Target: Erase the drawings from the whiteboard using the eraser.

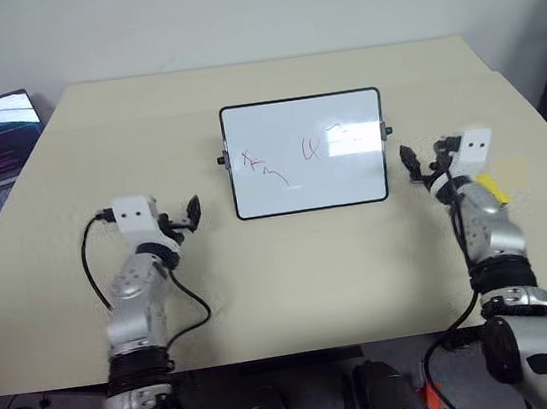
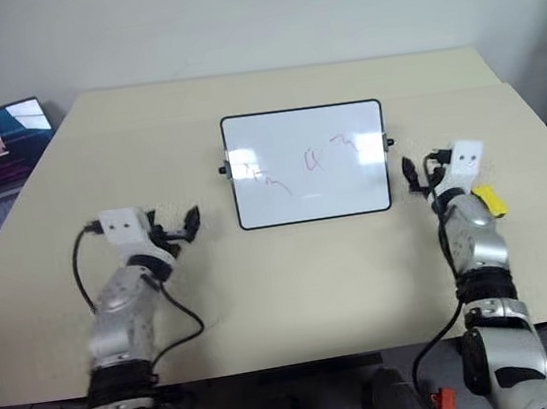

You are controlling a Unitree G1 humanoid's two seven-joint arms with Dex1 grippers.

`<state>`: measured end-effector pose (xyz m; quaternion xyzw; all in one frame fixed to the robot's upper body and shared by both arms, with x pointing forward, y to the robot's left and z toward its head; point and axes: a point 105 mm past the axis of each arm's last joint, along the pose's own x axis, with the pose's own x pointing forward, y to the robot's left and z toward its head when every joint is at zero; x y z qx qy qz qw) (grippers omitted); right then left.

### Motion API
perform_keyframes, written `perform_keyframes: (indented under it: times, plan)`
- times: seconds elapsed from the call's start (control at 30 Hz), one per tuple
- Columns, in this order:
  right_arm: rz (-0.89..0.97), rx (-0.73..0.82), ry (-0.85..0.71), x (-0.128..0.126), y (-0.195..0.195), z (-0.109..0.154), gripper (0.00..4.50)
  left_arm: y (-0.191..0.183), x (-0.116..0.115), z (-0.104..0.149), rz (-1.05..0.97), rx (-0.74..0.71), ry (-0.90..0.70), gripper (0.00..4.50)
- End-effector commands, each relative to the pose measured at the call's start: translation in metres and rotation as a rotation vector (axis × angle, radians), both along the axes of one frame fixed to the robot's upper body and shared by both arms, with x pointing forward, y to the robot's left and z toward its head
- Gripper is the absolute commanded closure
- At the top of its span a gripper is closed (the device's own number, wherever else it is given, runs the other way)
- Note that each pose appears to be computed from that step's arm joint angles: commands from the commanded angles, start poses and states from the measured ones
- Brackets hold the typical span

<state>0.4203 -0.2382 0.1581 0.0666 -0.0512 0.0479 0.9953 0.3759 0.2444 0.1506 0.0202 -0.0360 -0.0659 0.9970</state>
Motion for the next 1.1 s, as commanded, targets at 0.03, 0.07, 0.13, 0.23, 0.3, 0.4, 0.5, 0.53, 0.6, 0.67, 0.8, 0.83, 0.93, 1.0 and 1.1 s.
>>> perform_keyframes:
  times: [0.03,0.07,0.13,0.23,0.3,0.4,0.5,0.53,0.6,0.67,0.8,0.83,0.93,1.0,1.1]
  plan:
    - [0.004,0.022,-0.108,-0.006,-0.014,0.044,0.02,-0.014,-0.012,0.04,-0.151,0.063,-0.09,0.0]
    - [-0.008,0.011,-0.12,-0.008,-0.021,0.051,0.02,-0.017,-0.015,0.046,-0.2,0.068,-0.086,0.0]
    - [-0.039,0.002,-0.134,-0.014,-0.04,0.065,0.02,-0.038,-0.021,0.062,-0.367,0.081,-0.081,0.0]
    - [-0.066,-0.031,-0.082,-0.022,-0.062,0.066,0.02,-0.078,-0.03,0.076,-0.606,0.087,-0.056,0.0]
    - [-0.076,-0.059,-0.012,-0.028,-0.077,0.059,0.02,-0.106,-0.038,0.078,-0.746,0.103,-0.033,0.0]
    - [-0.083,-0.095,0.061,-0.043,-0.098,0.053,0.02,-0.134,-0.039,0.077,-0.853,0.132,-0.023,0.0]
    - [-0.065,-0.077,0.094,-0.055,-0.11,0.049,0.02,-0.14,-0.028,0.076,-0.844,0.121,-0.024,0.0]
    - [-0.054,-0.087,0.127,-0.06,-0.115,0.043,0.02,-0.146,-0.027,0.075,-0.87,0.124,-0.021,0.0]
    - [-0.016,-0.083,0.207,-0.066,-0.119,0.027,0.02,-0.16,-0.029,0.072,-0.937,0.129,-0.009,0.0]
    - [0.033,-0.114,0.25,-0.066,-0.112,0.017,0.02,-0.167,-0.027,0.071,-0.956,0.137,-0.015,0.0]
    - [0.06,-0.102,0.27,-0.063,-0.107,0.011,0.02,-0.176,-0.028,0.074,-1.01,0.12,-0.015,0.0]
    - [0.064,-0.094,0.278,-0.062,-0.106,0.009,0.02,-0.179,-0.029,0.073,-1.027,0.117,-0.009,0.0]
    - [0.084,-0.086,0.317,-0.061,-0.103,-0.001,0.02,-0.184,-0.036,0.065,-1.082,0.145,0.036,0.0]
    - [0.09,-0.088,0.34,-0.061,-0.1,-0.007,0.02,-0.186,-0.04,0.057,-1.109,0.166,0.07,0.0]
    - [0.092,-0.076,0.355,-0.06,-0.1,-0.013,0.02,-0.189,-0.046,0.051,-1.138,0.184,0.098,0.0]
